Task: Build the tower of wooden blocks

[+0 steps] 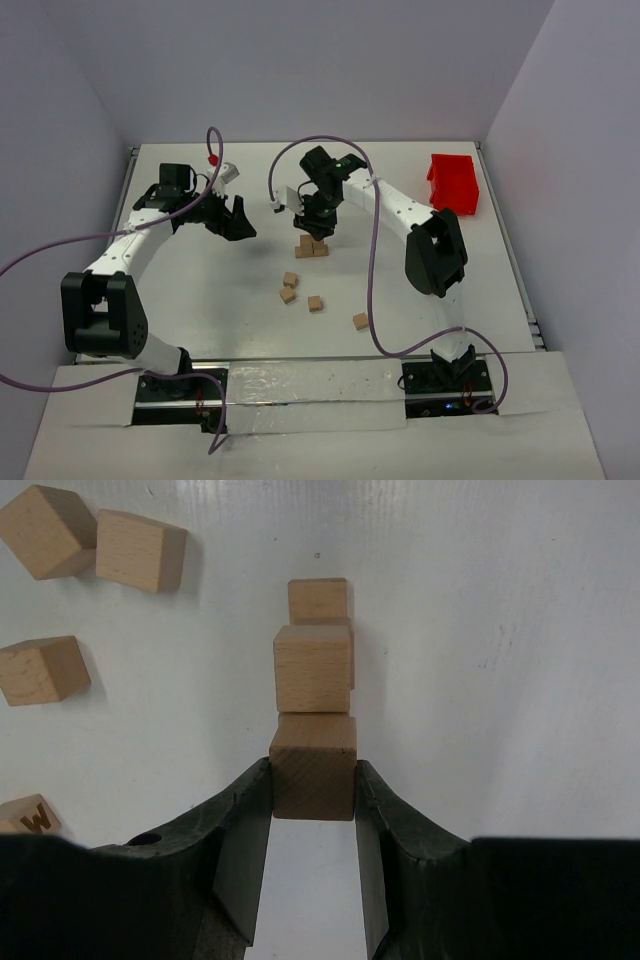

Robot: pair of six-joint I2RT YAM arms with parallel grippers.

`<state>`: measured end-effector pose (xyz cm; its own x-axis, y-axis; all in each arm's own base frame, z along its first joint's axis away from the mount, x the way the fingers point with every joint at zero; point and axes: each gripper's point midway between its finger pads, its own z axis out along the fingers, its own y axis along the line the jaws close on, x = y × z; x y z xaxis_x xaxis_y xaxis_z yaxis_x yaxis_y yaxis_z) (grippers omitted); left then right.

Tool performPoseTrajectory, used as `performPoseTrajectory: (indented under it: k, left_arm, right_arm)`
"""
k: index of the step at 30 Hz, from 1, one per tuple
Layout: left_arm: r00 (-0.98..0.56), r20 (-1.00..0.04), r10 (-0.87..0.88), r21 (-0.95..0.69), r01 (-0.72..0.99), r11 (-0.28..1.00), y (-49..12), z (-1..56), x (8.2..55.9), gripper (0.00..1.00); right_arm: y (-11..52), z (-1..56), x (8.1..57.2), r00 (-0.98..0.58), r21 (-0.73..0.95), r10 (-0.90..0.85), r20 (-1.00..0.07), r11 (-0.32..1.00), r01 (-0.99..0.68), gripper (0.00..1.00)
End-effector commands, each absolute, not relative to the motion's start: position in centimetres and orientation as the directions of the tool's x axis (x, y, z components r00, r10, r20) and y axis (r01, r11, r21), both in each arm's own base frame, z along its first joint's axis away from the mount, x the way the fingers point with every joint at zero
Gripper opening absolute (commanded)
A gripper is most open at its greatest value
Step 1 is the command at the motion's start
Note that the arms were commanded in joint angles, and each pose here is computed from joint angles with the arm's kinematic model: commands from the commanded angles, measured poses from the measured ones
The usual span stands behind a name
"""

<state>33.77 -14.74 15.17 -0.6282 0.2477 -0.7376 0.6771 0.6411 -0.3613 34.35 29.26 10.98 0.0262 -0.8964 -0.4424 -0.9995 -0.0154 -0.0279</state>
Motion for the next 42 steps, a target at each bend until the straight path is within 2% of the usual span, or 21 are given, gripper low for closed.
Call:
performPoseTrajectory:
  k: [1,11,16,17,22,26,27,30,32,35,38,42]
  left_arm:
    - [-0.579,-0.780,0.235,-0.342,0.710,0.616,-15.1,16.8,34.8,0.99]
    - [-0.579,-0.780,0.237,-0.341,0.711,0.615,-15.1,16.7,34.9,0.99]
    - [-0.572,-0.785,0.237,-0.336,0.715,0.614,-15.1,16.8,34.8,0.99]
    - [-0.570,-0.787,0.236,-0.335,0.716,0.613,-15.1,16.8,34.8,0.99]
    - [-0.510,-0.827,0.237,-0.297,0.754,0.586,-15.3,18.2,34.1,0.99]
    - [-0.388,-0.888,0.248,-0.206,0.817,0.539,-15.5,20.0,32.7,0.98]
    - [-0.358,-0.897,0.258,-0.192,0.843,0.502,-15.8,19.8,31.8,0.95]
    - [-0.235,-0.919,0.318,-0.078,0.896,0.437,-15.7,19.5,30.3,0.90]
    - [-0.205,-0.920,0.334,-0.060,0.916,0.396,-15.9,19.3,29.7,0.87]
    - [-0.067,-0.925,0.374,0.034,0.966,0.257,-16.5,18.4,28.2,0.79]
    - [-0.004,-0.914,0.406,0.073,0.982,0.173,-17.6,17.5,27.6,0.72]
    - [0.088,-0.869,0.487,0.140,0.987,0.073,-19.0,15.4,27.7,0.68]
  right_arm:
    - [29.7,10.5,34.4,0.046,-0.040,-0.897,-0.439,-0.031,-0.999,0.37]
    - [29.7,10.5,34.4,0.044,-0.041,-0.896,-0.442,-0.028,-0.999,0.57]
    - [29.8,11.2,34.4,0.036,-0.043,-0.890,-0.455,-0.018,-0.999,0.82]
    - [29.9,11.4,34.3,0.036,-0.044,-0.887,-0.460,-0.017,-0.999,0.84]
    - [30.4,14.4,34.3,0.031,-0.073,-0.861,-0.507,0.007,-0.997,0.91]
    - [30.8,18.9,34.1,0.032,-0.122,-0.819,-0.573,0.046,-0.991,0.96]
    - [30.8,19.9,34.1,0.026,-0.130,-0.809,-0.587,0.063,-0.989,0.99]
    - [30.6,22.5,33.8,0.022,-0.160,-0.782,-0.622,0.099,-0.982,1.00]
    - [30.4,23.5,33.6,0.013,-0.165,-0.770,-0.638,0.120,-0.979,1.00]
    - [29.5,26.4,33.3,-0.002,-0.186,-0.732,-0.681,0.176,-0.967,1.00]
    - [27.9,28.2,33.4,-0.050,-0.166,-0.684,-0.728,0.246,-0.955,1.00]
    - [25.1,28.6,33.9,-0.141,-0.100,-0.624,-0.768,0.334,-0.937,1.00]
